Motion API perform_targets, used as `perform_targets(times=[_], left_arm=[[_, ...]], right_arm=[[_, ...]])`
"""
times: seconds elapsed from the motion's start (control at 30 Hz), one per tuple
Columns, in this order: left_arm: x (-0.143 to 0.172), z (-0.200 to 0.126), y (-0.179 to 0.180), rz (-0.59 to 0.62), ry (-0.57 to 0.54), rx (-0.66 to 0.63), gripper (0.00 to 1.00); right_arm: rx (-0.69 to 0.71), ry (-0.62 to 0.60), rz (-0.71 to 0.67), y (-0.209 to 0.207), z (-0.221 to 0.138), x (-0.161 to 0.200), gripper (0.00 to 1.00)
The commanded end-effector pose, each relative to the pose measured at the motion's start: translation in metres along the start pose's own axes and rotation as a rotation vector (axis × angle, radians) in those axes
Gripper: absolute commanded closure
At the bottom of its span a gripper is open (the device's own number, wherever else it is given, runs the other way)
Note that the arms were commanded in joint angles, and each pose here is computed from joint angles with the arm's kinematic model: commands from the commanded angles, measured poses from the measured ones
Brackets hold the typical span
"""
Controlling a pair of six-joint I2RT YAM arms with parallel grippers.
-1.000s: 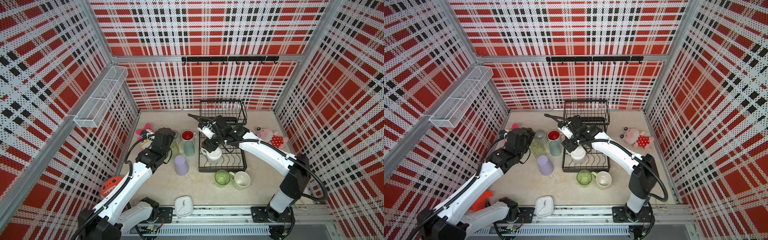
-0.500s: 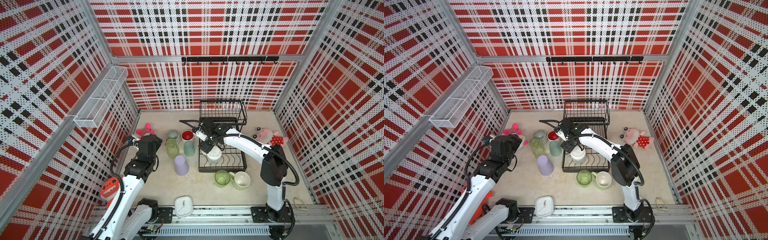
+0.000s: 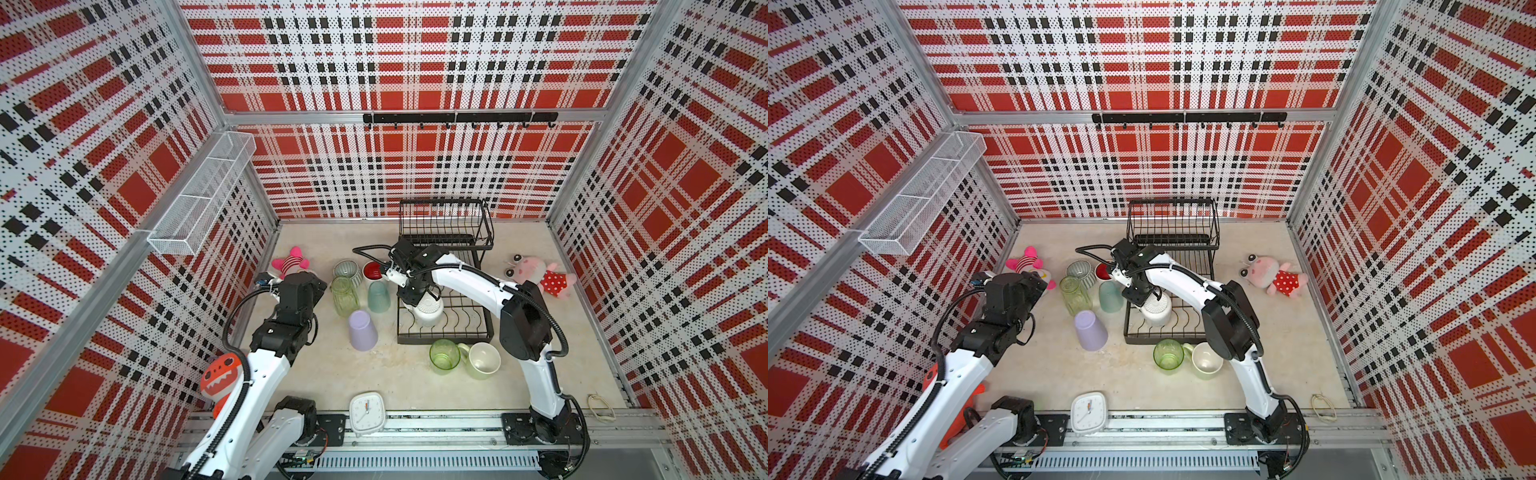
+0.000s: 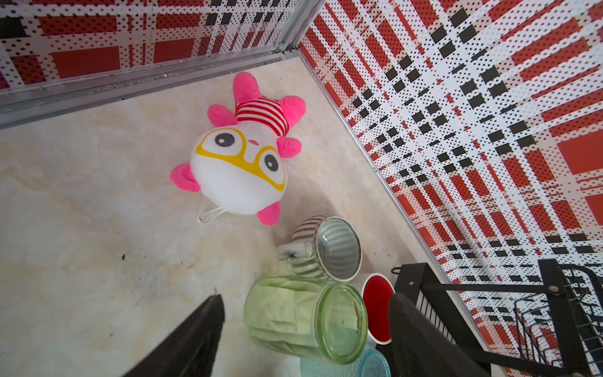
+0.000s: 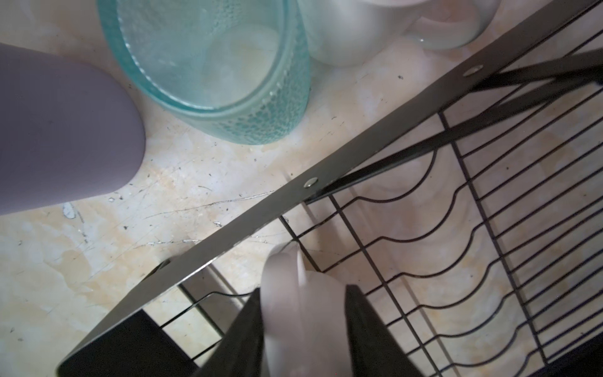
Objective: Load cups into a dish rack
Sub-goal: Move the cup to the dish rack.
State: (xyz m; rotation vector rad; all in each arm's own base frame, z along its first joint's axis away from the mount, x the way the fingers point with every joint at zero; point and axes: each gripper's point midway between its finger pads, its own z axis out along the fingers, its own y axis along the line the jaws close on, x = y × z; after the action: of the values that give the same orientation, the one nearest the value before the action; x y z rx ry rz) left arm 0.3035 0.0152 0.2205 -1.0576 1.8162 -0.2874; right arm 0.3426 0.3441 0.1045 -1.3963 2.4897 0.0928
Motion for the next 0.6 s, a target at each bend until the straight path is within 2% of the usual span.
perform_targets(times=[0.0,0.1,0.43,0.57], left_arm=[[0.001,0.002,0.005,0.013,0.003,-0.009,0.18],[0.002,0.003,0.006,0.013,0.006,-0.009,0.17],[-0.001,0.001,0.008,0.010,-0.004,-0.012,0.18],[0.001,0.002,0.011,0.008,0.000,-0.016,0.17]], right_arm=[[-0.030,0.047,-0.006,0.005,0.002,0.007,0.66],[-0.037,0.057,-0.004,0.006,0.002,0.009,0.74],[-0.078,0.042,0.013,0.014,-0.008,0.005,0.89],[-0.096,0.038,0.016,0.024,-0.014,0.005,0.91]])
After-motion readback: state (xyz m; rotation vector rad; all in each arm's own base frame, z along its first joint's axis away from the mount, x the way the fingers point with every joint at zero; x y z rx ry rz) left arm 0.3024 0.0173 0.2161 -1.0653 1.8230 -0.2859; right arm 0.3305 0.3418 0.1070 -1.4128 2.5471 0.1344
